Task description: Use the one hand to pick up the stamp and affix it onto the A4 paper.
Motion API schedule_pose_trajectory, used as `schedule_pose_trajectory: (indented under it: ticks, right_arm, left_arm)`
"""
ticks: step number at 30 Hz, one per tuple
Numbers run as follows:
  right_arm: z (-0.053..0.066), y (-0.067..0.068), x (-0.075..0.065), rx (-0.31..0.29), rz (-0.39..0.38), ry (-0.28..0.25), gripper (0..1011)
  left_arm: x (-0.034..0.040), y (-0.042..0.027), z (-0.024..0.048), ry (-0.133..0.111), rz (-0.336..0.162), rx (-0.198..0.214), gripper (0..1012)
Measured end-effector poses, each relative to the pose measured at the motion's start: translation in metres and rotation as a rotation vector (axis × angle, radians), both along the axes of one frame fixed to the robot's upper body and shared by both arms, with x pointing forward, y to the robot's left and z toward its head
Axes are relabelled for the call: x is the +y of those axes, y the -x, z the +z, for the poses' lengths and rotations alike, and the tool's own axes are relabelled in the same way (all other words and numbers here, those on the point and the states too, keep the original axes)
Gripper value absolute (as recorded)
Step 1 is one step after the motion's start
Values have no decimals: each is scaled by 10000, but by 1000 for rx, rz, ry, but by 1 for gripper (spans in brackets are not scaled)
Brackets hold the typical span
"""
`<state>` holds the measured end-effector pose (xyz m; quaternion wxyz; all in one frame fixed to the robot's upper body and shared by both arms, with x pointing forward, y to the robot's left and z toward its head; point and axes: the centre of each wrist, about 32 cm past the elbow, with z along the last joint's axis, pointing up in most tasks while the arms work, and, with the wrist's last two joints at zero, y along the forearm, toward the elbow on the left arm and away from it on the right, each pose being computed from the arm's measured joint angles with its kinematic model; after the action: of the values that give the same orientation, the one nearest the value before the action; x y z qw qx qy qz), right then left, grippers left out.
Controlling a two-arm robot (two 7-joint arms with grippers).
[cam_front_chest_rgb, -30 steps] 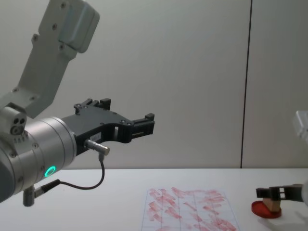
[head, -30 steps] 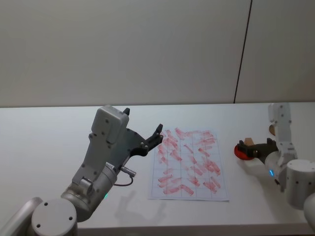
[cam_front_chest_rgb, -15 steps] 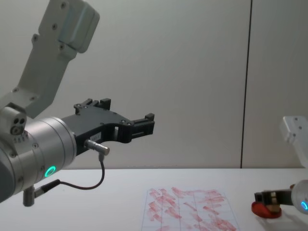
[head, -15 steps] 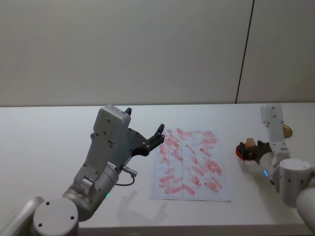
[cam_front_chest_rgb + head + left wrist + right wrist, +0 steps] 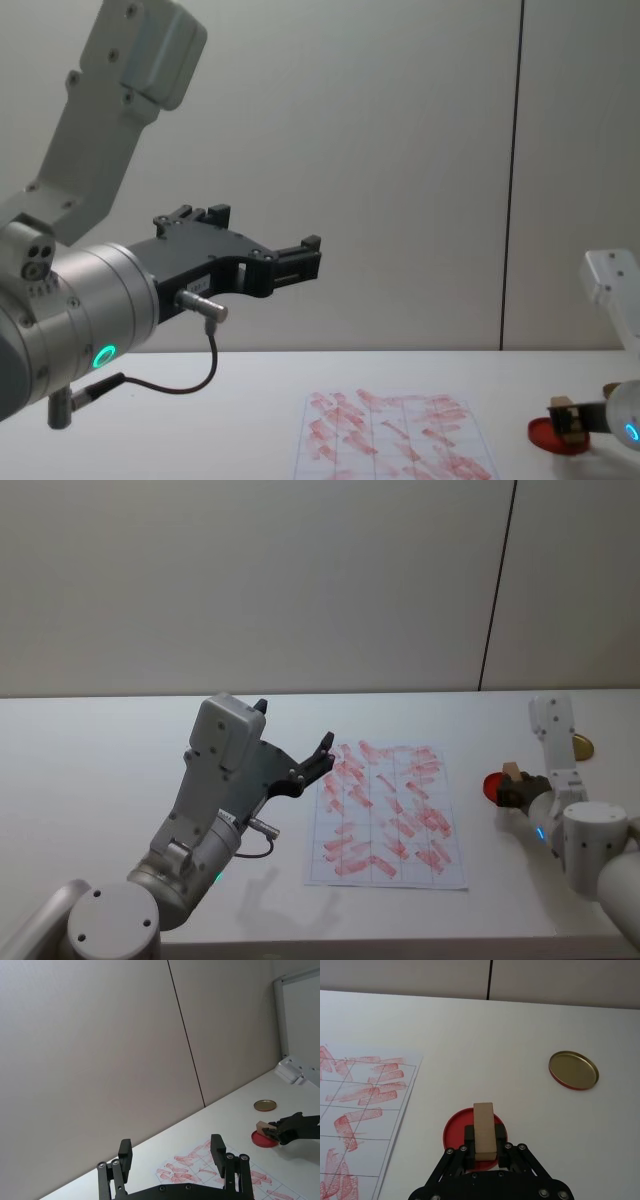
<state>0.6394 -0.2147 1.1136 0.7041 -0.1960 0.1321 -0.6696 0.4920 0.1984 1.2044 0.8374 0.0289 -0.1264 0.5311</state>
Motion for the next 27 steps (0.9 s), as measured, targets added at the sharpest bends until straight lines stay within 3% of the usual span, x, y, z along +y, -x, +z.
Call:
schedule_pose_trajectory:
  ticks: [16, 27]
  right_arm:
    - [-23, -13, -21, 26, -30, 2, 217]
    - [-17, -23, -39, 7, -35, -22, 217]
  left_arm:
    - [0, 0, 0, 0, 0, 0, 993]
    - [0, 0, 0, 0, 0, 0, 993]
